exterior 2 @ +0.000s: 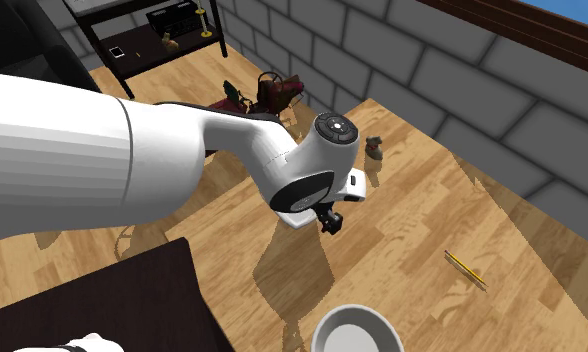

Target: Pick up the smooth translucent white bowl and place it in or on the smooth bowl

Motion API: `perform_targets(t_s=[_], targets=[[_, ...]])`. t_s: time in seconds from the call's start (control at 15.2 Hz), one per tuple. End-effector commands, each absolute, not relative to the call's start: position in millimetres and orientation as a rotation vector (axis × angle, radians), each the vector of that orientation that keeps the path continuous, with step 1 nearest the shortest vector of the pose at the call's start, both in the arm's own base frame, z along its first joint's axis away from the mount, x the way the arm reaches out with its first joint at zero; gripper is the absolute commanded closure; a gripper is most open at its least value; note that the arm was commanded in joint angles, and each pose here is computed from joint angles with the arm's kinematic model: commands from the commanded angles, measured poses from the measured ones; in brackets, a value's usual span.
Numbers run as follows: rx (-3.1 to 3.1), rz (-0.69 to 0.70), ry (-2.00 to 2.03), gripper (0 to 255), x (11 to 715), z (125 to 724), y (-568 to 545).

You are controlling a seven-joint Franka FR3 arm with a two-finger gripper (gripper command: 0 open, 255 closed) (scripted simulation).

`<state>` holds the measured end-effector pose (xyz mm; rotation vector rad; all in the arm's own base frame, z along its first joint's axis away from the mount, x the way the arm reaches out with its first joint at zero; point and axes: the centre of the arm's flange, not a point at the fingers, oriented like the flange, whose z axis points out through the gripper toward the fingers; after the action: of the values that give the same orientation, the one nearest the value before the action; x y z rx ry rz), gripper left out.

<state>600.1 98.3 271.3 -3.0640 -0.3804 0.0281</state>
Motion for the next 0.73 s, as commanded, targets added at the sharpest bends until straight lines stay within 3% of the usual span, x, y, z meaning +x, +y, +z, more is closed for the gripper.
perform_targets(t_s=[0.0, 0.07, 0.66], targets=[[-3.064, 0.028, -0.38, 0, 600.2, 271.2, 98.3], [-3.064, 0.028, -0.38, 255, 600.2, 271.2, 98.3], [-3.064, 0.028, -0.38, 255, 600.2, 271.2, 98.3]])
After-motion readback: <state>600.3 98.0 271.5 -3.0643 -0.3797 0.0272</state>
